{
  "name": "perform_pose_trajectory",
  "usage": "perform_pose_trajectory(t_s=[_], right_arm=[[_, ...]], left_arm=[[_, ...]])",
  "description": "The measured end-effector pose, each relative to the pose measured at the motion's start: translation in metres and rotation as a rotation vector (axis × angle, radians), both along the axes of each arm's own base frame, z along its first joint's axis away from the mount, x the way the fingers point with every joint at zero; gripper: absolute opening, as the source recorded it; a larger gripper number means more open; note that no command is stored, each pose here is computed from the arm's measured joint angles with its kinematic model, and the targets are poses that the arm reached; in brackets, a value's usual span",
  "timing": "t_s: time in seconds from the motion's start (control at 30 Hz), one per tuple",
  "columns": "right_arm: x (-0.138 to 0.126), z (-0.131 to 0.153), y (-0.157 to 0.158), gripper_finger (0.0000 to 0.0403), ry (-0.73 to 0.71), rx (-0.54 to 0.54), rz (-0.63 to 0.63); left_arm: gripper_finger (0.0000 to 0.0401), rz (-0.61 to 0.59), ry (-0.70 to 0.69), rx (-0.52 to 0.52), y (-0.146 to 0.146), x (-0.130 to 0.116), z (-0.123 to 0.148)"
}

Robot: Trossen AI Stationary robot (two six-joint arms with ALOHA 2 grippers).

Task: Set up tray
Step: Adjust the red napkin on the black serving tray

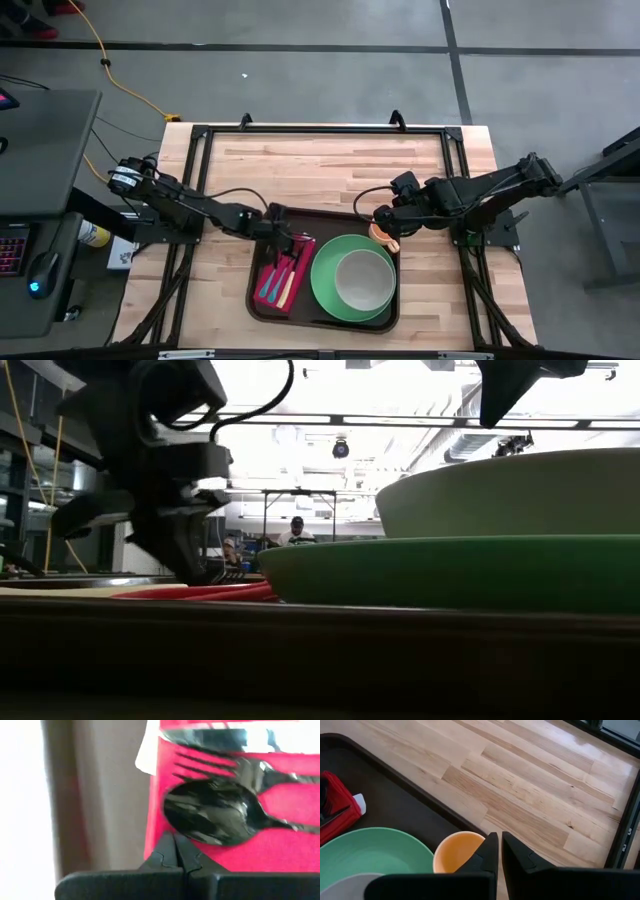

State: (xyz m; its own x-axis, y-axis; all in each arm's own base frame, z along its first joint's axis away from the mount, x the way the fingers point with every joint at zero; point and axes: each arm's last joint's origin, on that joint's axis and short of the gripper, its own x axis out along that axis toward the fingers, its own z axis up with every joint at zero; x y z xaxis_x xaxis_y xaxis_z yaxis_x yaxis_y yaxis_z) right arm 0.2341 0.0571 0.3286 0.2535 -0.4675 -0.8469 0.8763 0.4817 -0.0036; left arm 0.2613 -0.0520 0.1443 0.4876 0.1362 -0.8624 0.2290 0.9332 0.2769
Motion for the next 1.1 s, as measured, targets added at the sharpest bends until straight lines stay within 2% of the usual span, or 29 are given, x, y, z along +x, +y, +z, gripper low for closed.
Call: perform_pose_trajectory(t_s=[0.3, 0.37, 0.5, 0.8, 1.1], right_arm=[[0.000, 0.000, 0.000, 0.0000, 0.000, 0.000, 0.000], [0.000, 0.000, 0.000, 0.0000, 0.000, 0.000, 0.000], [0.000, 0.000, 0.000, 0.0000, 0.004, -0.001, 0.007], [0.000, 0.000, 0.000, 0.0000, 0.004, -0.002, 0.007], [0.000, 0.000, 0.000, 0.0000, 0.005, 0.000, 0.007]], left_arm=[[0.0008, 0.091, -0.038, 0.062, 0.001, 0.008, 0.013], [0.0008, 0.075, -0.033, 0.054, 0.001, 0.008, 0.013], [0.0010, -0.033, 0.001, -0.003, -0.002, 0.007, 0.012], [0.0104, -0.151, 0.088, 0.007, -0.003, 0.001, 0.009], [0.0170, -0.175, 0.090, 0.049, -0.002, 0.000, 0.011]])
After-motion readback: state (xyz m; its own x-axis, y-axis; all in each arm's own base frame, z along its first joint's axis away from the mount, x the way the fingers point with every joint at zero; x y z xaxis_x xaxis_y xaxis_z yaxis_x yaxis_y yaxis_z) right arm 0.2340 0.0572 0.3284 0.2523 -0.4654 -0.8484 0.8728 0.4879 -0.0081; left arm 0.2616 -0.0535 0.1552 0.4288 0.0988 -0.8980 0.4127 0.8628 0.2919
